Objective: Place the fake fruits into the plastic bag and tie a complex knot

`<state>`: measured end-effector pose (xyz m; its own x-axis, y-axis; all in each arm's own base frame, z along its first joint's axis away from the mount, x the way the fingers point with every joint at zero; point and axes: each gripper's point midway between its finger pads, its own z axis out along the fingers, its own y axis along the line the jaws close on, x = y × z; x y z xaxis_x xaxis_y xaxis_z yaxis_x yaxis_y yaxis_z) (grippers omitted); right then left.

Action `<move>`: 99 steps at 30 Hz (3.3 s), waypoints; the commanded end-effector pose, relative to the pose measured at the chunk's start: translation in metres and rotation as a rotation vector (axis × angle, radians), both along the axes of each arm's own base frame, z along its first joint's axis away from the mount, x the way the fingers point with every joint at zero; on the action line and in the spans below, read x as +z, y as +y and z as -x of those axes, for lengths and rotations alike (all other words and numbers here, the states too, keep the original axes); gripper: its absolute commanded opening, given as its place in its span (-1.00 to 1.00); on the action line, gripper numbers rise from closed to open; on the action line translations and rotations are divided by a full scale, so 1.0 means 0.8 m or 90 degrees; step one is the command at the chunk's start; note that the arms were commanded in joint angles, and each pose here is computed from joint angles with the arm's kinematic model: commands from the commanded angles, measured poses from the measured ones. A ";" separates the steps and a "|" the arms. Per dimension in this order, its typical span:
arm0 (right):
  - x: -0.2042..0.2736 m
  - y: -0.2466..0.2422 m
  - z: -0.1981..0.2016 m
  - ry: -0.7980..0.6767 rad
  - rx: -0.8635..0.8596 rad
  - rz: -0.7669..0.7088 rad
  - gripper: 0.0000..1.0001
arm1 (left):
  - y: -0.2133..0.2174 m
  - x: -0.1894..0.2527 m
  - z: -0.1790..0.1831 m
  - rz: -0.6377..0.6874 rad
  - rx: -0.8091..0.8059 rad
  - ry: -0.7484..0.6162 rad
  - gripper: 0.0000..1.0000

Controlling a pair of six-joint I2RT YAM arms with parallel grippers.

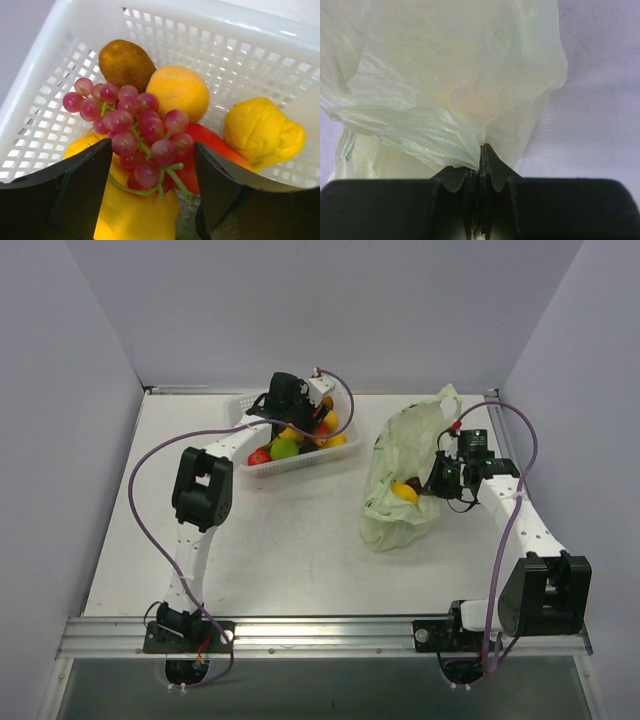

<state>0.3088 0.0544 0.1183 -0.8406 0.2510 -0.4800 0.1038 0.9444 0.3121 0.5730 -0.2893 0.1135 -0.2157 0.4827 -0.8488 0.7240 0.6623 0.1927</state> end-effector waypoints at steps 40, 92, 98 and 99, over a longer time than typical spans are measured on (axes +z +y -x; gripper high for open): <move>0.020 0.004 -0.018 -0.024 0.000 -0.006 -1.00 | -0.132 0.344 0.240 0.303 -0.251 -0.078 -1.00; 0.024 -0.003 -0.013 -0.050 -0.008 0.004 -1.00 | 0.103 0.139 0.103 0.142 0.303 0.104 0.95; 0.023 -0.003 -0.012 -0.047 -0.007 0.004 -1.00 | 0.114 0.091 0.108 0.129 0.361 0.163 0.83; 0.022 -0.003 -0.012 -0.046 -0.007 0.004 -1.00 | 0.117 0.083 0.109 0.124 0.371 0.172 0.82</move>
